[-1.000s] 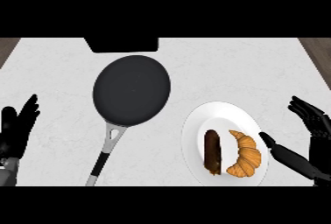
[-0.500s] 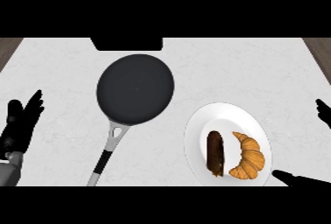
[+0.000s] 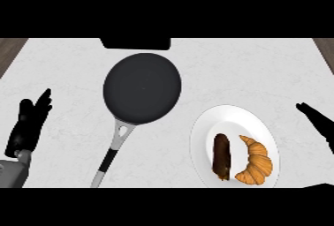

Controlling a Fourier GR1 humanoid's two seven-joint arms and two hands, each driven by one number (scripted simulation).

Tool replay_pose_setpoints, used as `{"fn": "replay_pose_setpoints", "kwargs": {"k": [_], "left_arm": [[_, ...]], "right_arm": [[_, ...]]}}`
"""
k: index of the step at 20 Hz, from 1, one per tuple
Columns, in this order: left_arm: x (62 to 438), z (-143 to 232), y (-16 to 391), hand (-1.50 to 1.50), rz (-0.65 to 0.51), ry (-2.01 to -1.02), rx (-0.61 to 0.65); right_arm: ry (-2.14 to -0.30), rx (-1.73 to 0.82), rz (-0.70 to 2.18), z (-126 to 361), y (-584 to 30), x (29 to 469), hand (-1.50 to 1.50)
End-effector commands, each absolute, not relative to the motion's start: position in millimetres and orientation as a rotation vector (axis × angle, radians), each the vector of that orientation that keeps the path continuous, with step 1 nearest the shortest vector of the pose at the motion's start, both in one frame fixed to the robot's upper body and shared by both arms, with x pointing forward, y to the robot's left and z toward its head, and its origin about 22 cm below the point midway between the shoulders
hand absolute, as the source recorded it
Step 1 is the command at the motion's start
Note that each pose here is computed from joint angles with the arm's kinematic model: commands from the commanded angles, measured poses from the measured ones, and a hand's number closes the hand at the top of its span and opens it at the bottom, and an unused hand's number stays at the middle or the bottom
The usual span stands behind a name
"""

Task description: Pick the croissant from the plate and place it in the pan

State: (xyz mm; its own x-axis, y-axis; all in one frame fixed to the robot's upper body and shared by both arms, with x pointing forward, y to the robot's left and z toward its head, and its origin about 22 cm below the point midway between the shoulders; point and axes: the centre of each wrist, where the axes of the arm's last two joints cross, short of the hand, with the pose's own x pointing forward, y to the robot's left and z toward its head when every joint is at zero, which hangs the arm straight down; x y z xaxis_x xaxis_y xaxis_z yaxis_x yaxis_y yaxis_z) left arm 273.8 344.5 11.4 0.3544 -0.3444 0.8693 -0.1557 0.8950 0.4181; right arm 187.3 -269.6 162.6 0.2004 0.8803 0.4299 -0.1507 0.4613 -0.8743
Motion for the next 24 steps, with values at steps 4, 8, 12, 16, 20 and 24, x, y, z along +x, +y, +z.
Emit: {"fn": "replay_pose_setpoints", "kwargs": {"k": [4,8,12,16,20,24], "left_arm": [[272.7,17.3,337.9,0.00,-0.133,-1.232,0.475],[281.4,8.7,351.8,0.00,-0.105,-1.202,0.484],[273.8,16.1,353.9,0.00,-0.109,-1.201,0.487],[270.5,9.4,347.6,0.00,-0.104,-1.195,0.490],[272.7,10.6,358.8,0.00,-0.090,-1.216,0.508],[266.9,8.0,368.6,0.00,-0.075,-1.212,0.491]], "right_arm": [[-0.855,-0.863,1.042,176.9,-231.7,213.5,-1.50],[-0.817,-0.795,1.074,156.9,-195.6,225.5,-1.50],[-0.788,-0.815,1.062,137.6,-189.4,230.5,-1.50],[-0.763,-0.836,1.084,122.0,-182.0,229.0,-1.50],[-0.707,-0.878,1.105,128.8,-198.2,230.9,-1.50],[-0.686,-0.849,1.134,97.0,-188.0,222.8,-1.50]]}}
